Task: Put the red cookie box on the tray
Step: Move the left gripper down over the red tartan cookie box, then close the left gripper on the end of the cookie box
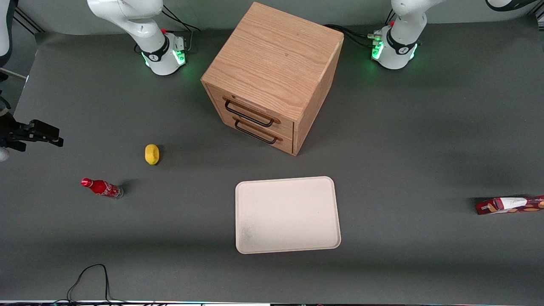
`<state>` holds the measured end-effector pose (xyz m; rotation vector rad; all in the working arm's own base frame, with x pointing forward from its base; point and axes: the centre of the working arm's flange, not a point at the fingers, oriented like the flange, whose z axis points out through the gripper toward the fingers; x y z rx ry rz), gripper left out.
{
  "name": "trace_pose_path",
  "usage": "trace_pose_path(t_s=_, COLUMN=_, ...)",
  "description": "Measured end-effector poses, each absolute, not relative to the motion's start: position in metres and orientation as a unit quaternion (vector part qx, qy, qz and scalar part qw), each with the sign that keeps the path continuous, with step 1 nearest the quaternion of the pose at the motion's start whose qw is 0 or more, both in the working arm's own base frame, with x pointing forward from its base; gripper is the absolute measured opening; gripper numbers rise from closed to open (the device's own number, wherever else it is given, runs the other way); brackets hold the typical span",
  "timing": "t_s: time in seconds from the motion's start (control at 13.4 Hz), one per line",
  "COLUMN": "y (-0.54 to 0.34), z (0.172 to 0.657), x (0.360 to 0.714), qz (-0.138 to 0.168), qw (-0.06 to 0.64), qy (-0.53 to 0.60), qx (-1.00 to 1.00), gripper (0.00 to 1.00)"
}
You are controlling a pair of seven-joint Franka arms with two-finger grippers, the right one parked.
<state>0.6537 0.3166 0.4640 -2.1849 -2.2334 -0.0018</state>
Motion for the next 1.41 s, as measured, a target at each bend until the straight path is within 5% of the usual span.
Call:
trace_pose_path(t_s=0.52, y=0.325, z=0.342, x=0.681, qz=-0.029, qw=-0.003, qy=-0.715, qx=-0.699, gripper=1.0)
trace_pose_path(t_s=1.41, y=0.312, z=0.243, x=0.685, qz=-0.049, qw=-0.018, qy=-0.712, qx=-0.701, gripper=1.0)
